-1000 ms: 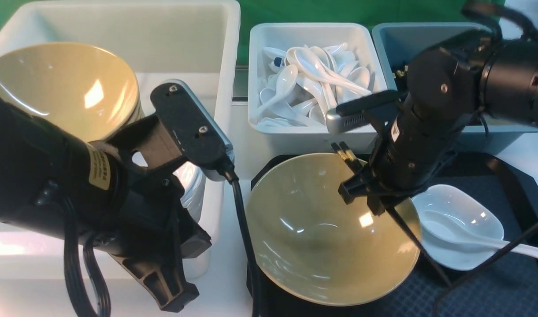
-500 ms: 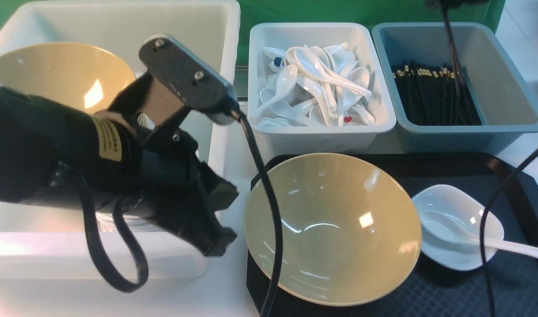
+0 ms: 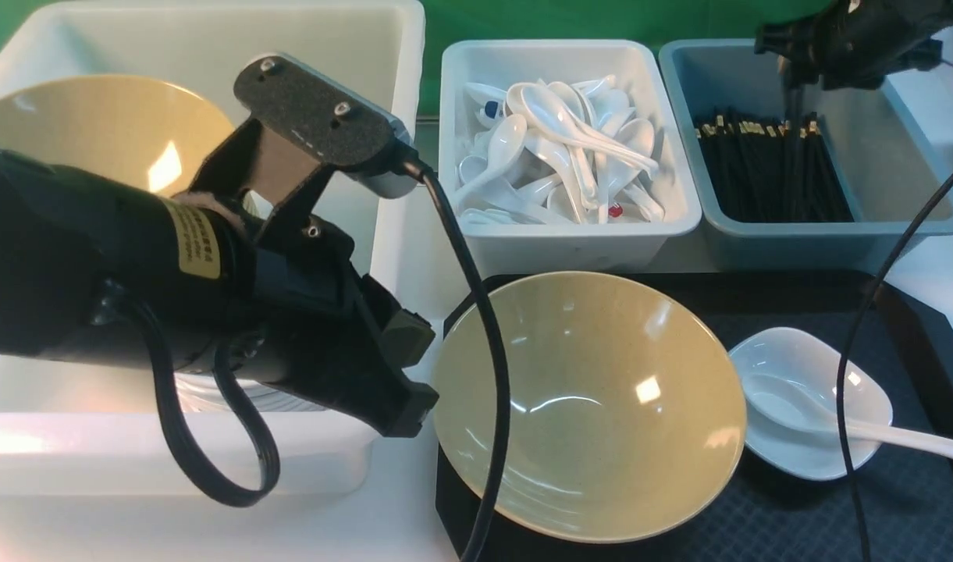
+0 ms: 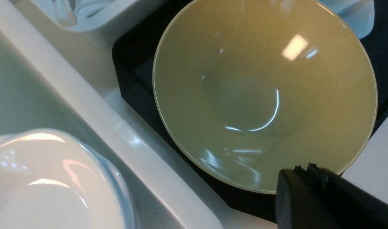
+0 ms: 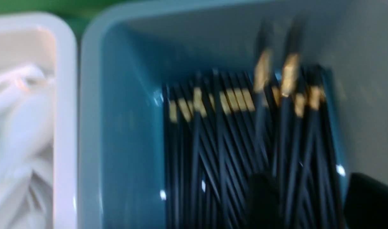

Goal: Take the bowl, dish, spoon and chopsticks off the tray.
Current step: Use the right arm to put the chopsticks into the small storage box on the right, then use the right arm to grab the soup spoon in the middle

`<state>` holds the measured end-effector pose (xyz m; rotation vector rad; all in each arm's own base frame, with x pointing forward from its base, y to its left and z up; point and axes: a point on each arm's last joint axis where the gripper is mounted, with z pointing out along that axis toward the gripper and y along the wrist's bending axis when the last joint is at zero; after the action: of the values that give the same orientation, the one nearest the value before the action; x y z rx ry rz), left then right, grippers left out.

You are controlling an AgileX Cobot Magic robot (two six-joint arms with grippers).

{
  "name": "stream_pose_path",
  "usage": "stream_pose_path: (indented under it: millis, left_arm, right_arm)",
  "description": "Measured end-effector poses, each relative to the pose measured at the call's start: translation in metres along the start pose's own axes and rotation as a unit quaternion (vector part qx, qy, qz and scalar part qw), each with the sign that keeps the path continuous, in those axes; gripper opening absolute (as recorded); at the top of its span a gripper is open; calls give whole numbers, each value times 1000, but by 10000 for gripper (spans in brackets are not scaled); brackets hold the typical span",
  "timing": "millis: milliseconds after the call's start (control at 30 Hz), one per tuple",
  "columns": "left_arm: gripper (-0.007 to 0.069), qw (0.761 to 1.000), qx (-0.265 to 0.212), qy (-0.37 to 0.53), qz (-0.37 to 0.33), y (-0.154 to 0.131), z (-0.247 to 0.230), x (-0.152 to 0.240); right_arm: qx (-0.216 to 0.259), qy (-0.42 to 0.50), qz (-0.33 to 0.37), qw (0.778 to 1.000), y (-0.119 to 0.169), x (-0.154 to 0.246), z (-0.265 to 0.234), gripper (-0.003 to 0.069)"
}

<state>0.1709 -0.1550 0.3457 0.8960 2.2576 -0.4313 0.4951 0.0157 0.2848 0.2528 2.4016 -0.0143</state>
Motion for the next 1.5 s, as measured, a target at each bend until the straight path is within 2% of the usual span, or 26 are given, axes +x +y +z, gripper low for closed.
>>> stream_pose_path:
  millis: [100, 167, 267, 400, 533, 567, 600, 667, 767, 867, 933, 1067, 1333, 1500]
  left_arm:
    - [-11, 1000, -1, -15, 4, 0, 0, -6]
    - [-11, 1000, -1, -23, 14, 0, 1, -16]
    - [-11, 999, 7, -29, 35, 0, 6, -40]
    - [-11, 998, 28, -18, 60, -3, 15, -61]
    - [-11, 991, 87, 0, 99, -14, 28, -74]
    - [-11, 990, 91, 1, 105, -15, 28, -74]
    - [-11, 986, 114, 1, 120, -19, 29, -74]
    - [-11, 983, 130, -2, 130, -21, 29, -74]
    - [-11, 974, 166, -11, 151, -28, 30, -74]
    - [-11, 971, 181, -13, 156, -30, 30, -74]
    - [-11, 969, 188, -11, 162, -31, 29, -73]
    - [-11, 967, 195, 2, 166, -32, 29, -71]
    - [-11, 964, 204, 20, 170, -33, 28, -67]
    - [-11, 964, 203, 22, 171, -33, 28, -67]
  right_arm:
    - [7, 46, -62, 997, -3, -4, -29, 524]
    - [0, 83, -119, 989, -4, -5, -59, 563]
    - [-21, 89, -162, 983, -6, -5, -99, 578]
    - [-51, 81, -172, 980, -8, 6, -145, 580]
    - [-91, 115, -201, 969, -18, 57, -190, 580]
    - [-92, 110, -202, 969, -18, 57, -194, 580]
    - [-95, 138, -213, 962, -24, 82, -197, 580]
    - [-98, 166, -223, 956, -27, 100, -193, 580]
    - [-105, 232, -249, 935, -34, 148, -172, 580]
    - [-113, 234, -276, 925, -32, 169, -153, 580]
    - [-131, 229, -337, 904, -22, 186, -134, 580]
    - [-158, 229, -407, 870, -3, 201, -110, 580]
    - [-162, 274, -438, 840, 9, 224, -53, 580]
    - [-157, 284, -434, 841, 10, 227, -41, 557]
